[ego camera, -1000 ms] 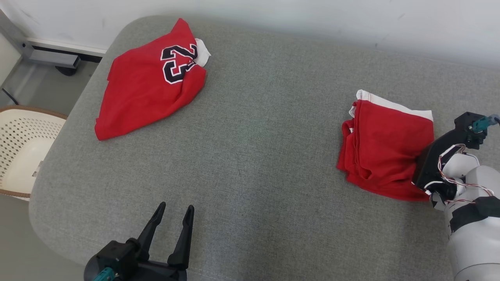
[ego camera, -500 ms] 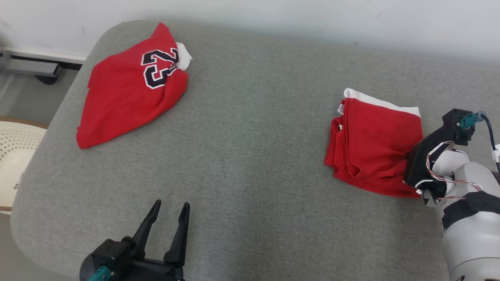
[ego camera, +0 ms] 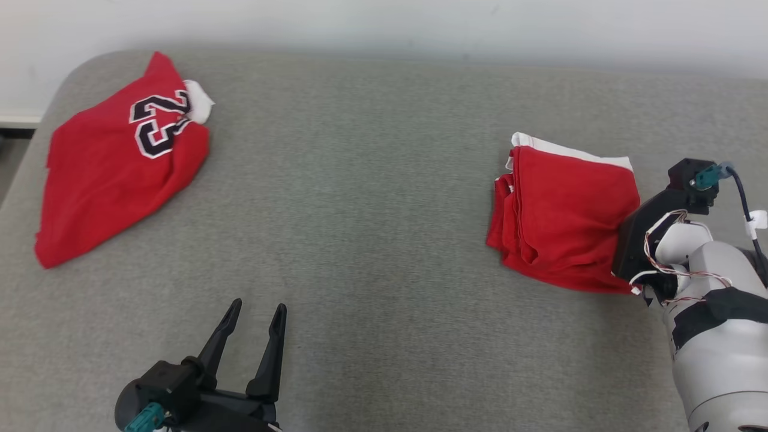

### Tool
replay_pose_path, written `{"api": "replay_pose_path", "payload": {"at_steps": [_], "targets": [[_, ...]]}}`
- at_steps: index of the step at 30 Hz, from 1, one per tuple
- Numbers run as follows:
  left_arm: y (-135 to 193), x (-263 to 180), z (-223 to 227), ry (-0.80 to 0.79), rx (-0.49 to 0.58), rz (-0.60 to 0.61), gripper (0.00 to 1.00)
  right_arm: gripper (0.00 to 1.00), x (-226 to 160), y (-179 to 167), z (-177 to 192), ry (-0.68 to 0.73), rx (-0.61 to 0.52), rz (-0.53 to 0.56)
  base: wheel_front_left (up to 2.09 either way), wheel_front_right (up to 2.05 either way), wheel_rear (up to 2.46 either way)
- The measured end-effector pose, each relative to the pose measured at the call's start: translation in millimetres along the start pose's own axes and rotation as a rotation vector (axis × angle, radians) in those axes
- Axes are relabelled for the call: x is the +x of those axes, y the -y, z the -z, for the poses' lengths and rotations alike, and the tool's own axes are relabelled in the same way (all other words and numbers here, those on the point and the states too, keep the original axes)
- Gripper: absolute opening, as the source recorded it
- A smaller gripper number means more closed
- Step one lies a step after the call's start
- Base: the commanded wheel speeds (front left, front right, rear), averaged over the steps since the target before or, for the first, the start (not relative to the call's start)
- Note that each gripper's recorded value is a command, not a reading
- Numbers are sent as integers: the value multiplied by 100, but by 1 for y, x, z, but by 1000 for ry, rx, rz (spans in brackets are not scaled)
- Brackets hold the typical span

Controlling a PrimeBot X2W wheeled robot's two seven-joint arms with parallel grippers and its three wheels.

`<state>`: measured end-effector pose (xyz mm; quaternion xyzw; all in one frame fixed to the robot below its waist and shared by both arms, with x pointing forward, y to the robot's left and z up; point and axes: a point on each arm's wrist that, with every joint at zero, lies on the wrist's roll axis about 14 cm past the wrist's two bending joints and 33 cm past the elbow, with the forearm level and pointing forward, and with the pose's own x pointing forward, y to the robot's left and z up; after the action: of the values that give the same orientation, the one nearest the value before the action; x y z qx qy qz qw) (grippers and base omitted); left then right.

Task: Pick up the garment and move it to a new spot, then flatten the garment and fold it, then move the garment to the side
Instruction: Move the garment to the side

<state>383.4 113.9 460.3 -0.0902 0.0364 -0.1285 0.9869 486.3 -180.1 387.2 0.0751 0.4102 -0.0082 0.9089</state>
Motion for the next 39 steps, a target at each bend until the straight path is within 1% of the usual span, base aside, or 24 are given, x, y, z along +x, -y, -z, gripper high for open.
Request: {"api": "replay_pose_path", "payload": {"at_steps": [10,11,17,24,31,39], "targets": [[22,19,8,-20,10,93,100,0,-22,51,-27,84,-4,112,0,0,0],[24,22,10,-27,14,106,100,0,-25,61,-32,94,-6,131,0,0,0],[28,30,17,-46,25,142,100,0,-33,87,-45,107,-44,191,0,0,0],[33,39,23,-59,26,172,100,0,-46,126,-59,121,-67,274,0,0,0],[32,42,26,-64,38,183,100,0,-54,148,-65,138,-63,317,0,0,0],[39,47,30,-79,51,218,100,0,-67,169,-68,160,-91,378,0,0,0]]}}
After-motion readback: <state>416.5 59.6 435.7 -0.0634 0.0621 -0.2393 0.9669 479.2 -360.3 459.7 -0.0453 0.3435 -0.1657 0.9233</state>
